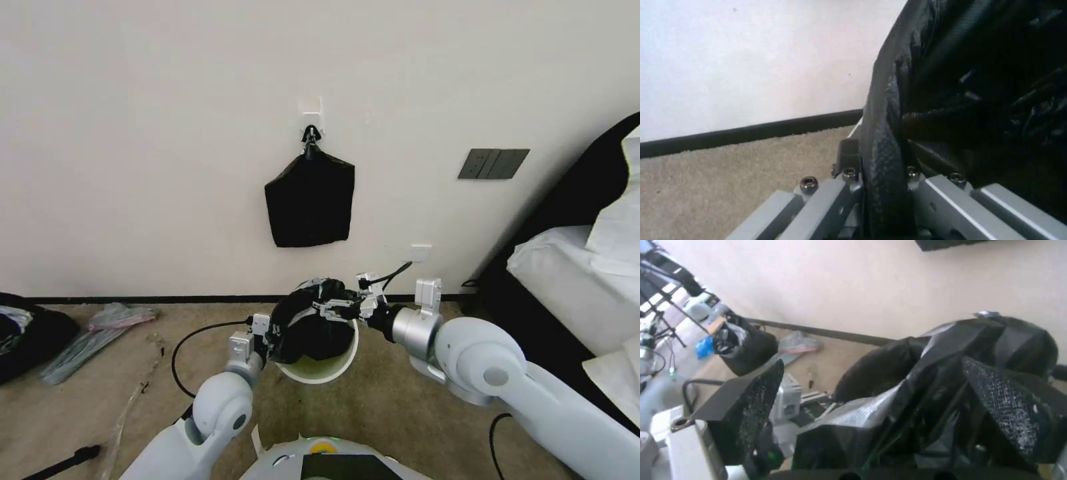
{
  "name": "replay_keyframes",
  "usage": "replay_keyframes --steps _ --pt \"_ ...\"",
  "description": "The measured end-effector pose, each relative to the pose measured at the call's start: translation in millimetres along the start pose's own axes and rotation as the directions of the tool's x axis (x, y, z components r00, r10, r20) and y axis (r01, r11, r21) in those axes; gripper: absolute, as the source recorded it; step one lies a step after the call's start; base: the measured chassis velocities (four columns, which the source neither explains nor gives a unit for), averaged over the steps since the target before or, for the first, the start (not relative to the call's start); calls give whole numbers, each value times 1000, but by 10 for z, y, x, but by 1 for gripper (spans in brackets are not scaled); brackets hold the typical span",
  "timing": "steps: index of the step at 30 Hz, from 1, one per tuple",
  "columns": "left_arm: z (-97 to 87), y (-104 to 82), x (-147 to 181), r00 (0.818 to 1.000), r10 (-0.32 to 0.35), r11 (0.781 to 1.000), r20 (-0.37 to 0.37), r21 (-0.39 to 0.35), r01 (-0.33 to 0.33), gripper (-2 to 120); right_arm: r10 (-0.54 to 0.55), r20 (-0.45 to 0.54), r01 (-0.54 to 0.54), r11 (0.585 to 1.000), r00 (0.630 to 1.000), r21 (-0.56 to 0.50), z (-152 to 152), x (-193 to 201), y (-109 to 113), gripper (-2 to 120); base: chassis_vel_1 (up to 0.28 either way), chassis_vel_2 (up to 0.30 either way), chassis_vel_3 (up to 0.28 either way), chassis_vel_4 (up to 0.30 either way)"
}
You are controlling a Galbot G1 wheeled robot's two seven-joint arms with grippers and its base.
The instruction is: Place a trash bag onto the trash bin.
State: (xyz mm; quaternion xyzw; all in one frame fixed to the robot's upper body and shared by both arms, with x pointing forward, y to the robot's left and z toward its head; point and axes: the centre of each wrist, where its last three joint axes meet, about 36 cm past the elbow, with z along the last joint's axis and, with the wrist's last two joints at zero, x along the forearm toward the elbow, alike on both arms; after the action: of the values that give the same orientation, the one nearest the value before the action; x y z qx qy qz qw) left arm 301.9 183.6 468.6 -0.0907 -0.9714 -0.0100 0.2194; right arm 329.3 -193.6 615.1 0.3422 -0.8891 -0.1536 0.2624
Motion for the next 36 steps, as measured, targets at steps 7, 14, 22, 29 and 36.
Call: replay_keyframes --steps 7,14,22,29,36 --pt "2 -39 -17 1000 7 1000 19 -22 -7 1 143 -24 -143 990 989 9 33 -250 -77 88 0 0 0 0" --pt "-4 -59 10 1000 12 1000 24 -18 -12 1 211 -41 -209 977 977 48 61 -303 -105 63 0 0 0 0" --pt "-36 -45 31 999 10 1000 35 -18 -9 1 245 -59 -239 967 968 87 73 -268 -124 35 0 0 0 0" --pt "-57 -44 59 999 12 1000 41 -14 -11 1 246 -60 -240 966 967 94 85 -261 -116 14 0 0 0 0" --pt "-34 5 98 1000 4 1000 28 25 -5 1 290 -31 -284 950 957 128 133 -212 -194 0 0 0 0 0"
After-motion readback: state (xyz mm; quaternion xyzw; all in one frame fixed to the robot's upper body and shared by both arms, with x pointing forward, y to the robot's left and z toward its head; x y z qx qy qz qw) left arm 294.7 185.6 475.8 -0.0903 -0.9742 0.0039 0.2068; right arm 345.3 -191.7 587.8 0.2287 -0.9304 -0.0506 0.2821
